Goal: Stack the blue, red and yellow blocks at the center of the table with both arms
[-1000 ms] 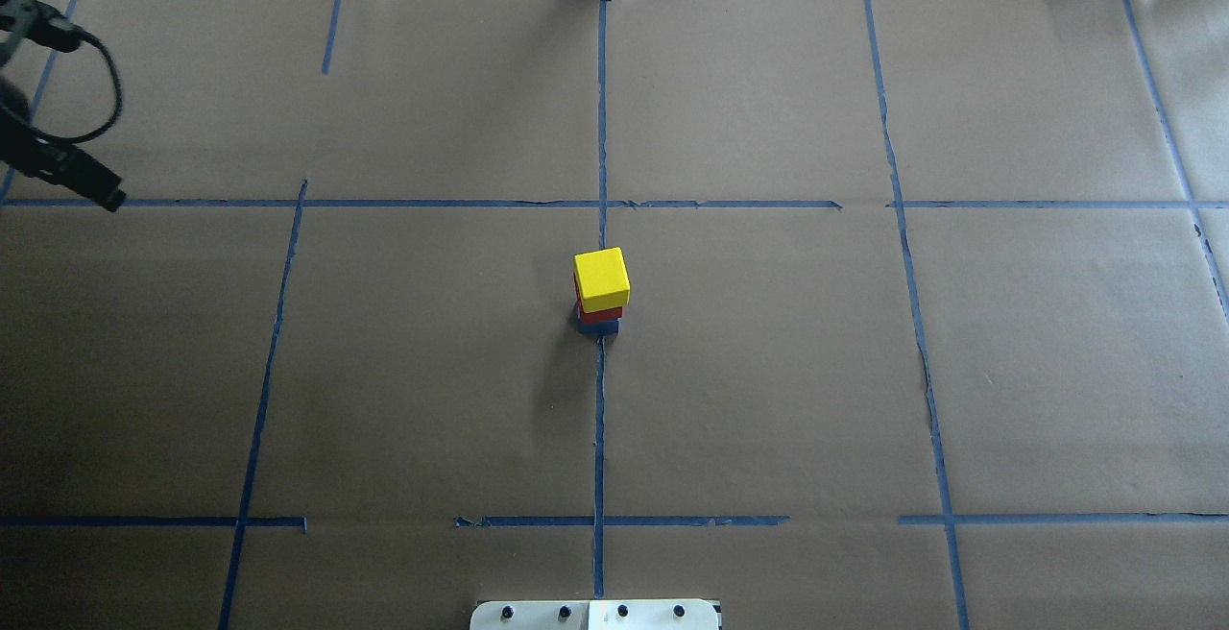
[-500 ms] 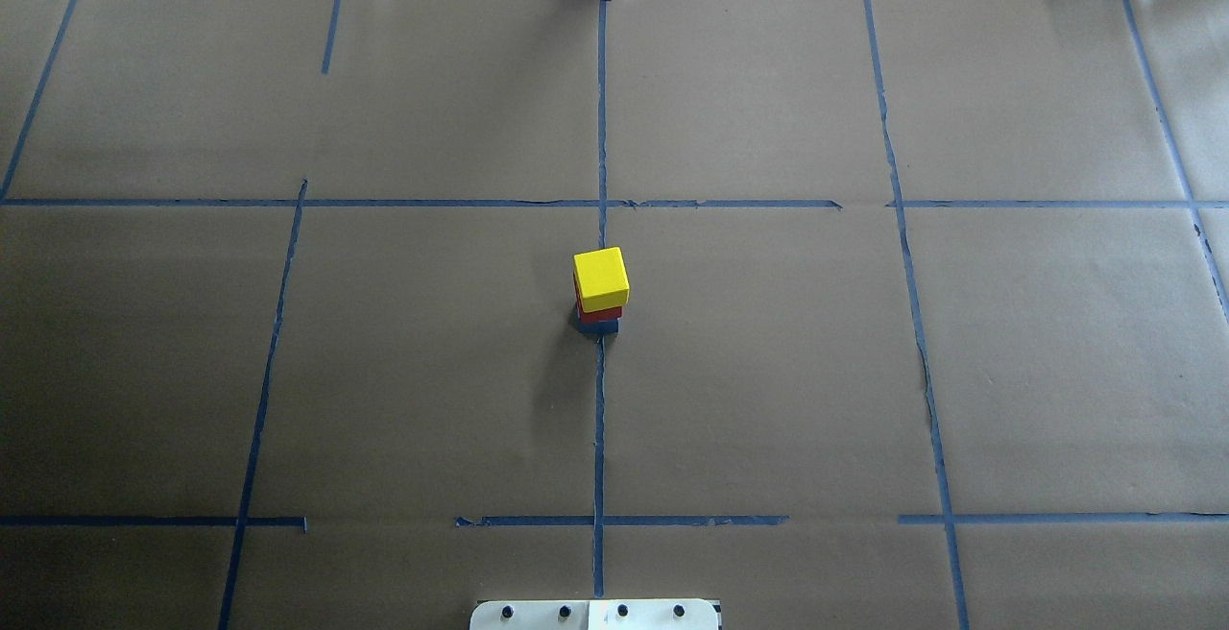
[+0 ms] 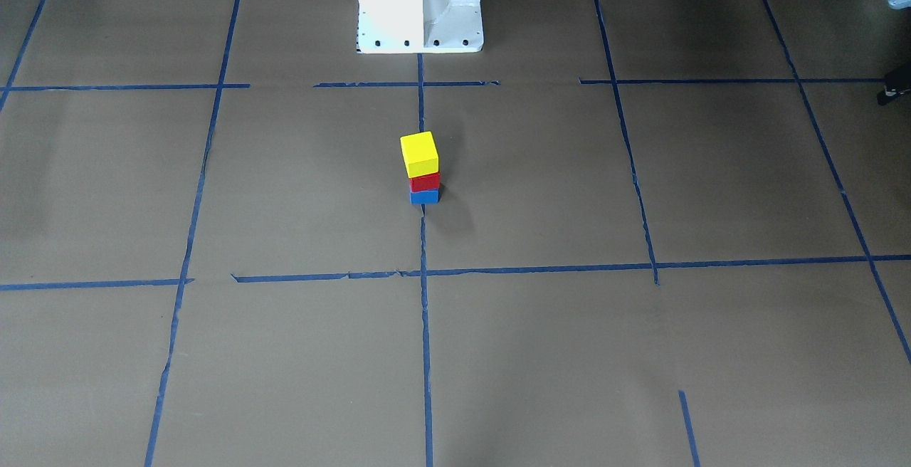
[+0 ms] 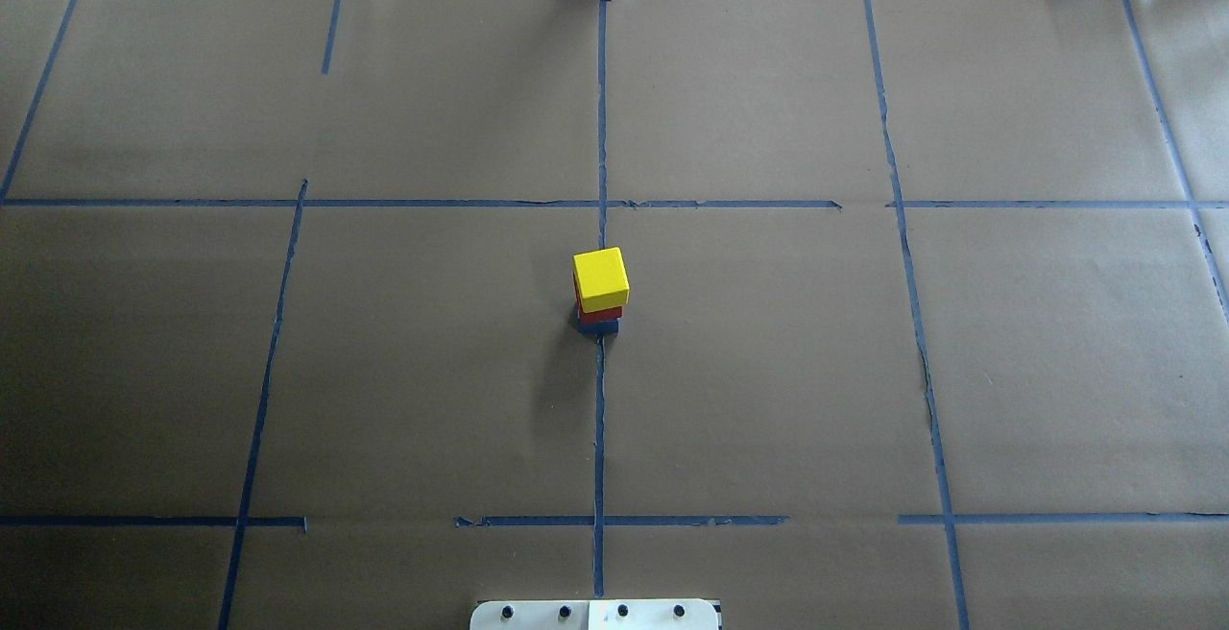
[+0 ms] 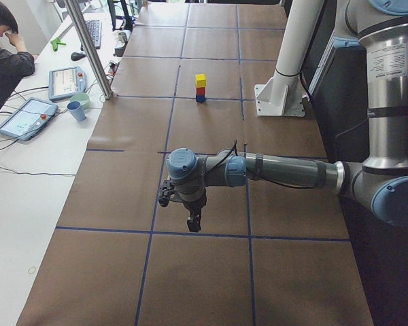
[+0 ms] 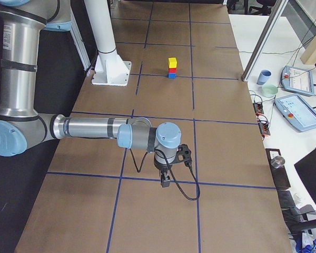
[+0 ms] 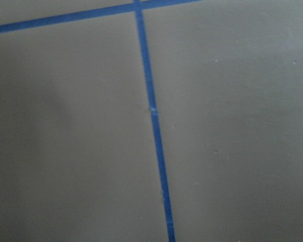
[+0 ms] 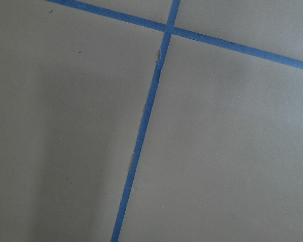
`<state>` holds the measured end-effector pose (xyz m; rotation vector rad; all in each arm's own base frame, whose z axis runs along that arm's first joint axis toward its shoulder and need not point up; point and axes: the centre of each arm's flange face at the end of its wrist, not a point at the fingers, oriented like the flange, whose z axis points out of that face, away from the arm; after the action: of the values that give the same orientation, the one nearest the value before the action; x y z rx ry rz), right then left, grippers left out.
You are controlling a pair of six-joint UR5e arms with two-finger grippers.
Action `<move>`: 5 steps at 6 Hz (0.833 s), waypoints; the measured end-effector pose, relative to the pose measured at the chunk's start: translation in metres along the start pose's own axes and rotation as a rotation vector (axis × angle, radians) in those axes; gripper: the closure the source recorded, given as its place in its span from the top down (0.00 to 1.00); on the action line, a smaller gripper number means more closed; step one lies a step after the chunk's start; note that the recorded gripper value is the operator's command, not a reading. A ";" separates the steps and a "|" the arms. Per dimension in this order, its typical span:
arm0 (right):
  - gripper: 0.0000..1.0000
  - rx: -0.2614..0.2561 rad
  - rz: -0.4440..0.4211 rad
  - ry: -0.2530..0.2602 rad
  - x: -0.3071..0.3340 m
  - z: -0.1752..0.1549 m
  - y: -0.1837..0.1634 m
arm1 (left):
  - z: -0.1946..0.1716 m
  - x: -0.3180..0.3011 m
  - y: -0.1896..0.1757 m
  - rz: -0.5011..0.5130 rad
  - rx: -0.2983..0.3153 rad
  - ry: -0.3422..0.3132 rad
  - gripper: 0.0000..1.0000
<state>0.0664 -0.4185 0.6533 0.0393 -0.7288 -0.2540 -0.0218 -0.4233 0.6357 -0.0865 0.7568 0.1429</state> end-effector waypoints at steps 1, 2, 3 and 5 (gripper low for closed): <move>1.00 0.000 0.000 -0.001 0.000 0.000 0.000 | 0.003 -0.006 0.003 -0.021 -0.010 -0.001 1.00; 1.00 0.001 0.000 -0.001 0.000 0.000 -0.001 | 0.006 -0.009 0.004 -0.029 -0.018 -0.002 1.00; 1.00 0.000 0.001 -0.002 0.000 0.000 -0.001 | 0.007 -0.010 0.005 -0.030 -0.021 -0.003 1.00; 1.00 -0.007 0.007 -0.004 0.003 0.004 0.000 | 0.006 -0.007 0.005 -0.024 -0.020 -0.003 1.00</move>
<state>0.0660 -0.4191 0.6585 0.0296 -0.7323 -0.2500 -0.0235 -0.4187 0.6447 -0.1144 0.7508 0.1283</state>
